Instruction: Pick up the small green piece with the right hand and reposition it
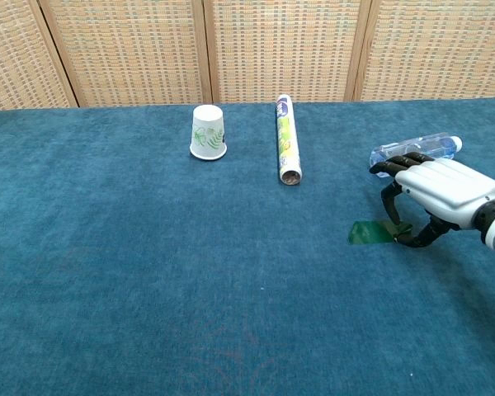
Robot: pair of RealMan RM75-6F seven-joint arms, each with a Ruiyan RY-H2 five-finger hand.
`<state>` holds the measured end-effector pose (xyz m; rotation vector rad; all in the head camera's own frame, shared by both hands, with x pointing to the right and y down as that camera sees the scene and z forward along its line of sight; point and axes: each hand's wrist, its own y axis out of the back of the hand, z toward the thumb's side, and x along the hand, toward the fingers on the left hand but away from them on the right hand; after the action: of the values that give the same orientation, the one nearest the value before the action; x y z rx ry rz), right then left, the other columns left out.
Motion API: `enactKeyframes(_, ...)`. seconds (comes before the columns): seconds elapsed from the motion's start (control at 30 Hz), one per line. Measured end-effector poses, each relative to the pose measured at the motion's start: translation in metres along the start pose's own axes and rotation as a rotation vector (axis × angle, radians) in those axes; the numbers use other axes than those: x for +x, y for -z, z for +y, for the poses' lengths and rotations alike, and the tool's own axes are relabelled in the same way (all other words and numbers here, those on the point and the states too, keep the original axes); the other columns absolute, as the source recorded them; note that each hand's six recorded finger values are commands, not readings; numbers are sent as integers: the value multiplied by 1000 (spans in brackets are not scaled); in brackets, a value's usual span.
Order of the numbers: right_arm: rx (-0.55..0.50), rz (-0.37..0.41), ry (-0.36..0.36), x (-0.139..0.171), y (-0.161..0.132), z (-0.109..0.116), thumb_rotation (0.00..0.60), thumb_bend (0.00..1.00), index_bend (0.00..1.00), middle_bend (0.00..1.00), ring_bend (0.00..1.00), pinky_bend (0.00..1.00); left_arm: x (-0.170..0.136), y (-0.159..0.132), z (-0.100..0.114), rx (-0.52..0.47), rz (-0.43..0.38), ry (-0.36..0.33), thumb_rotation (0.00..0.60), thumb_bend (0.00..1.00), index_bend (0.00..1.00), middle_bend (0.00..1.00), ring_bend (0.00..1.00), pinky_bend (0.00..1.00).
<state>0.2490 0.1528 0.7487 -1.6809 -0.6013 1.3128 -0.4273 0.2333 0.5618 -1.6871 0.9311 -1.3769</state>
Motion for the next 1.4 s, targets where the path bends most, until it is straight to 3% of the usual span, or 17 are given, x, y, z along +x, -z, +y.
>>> enactKeyframes(0.47,-2,4,-4,1,-3,1,600,260,588,105,0,0,0,-1,0,-2,-5,-1,600,87,0,0,0,0)
enactKeyframes(0.87,-5,1,-13,0,-2,-2,600,407,588,105,0,0,0,-2,0,-1,-8,1,600,87,0,0,0,0)
enactKeyframes(1.4,-1,2,-8,-1,-4,1,600,466,588,105,0,0,1,-2,0,-8,-9,2,600,87,0,0,0,0)
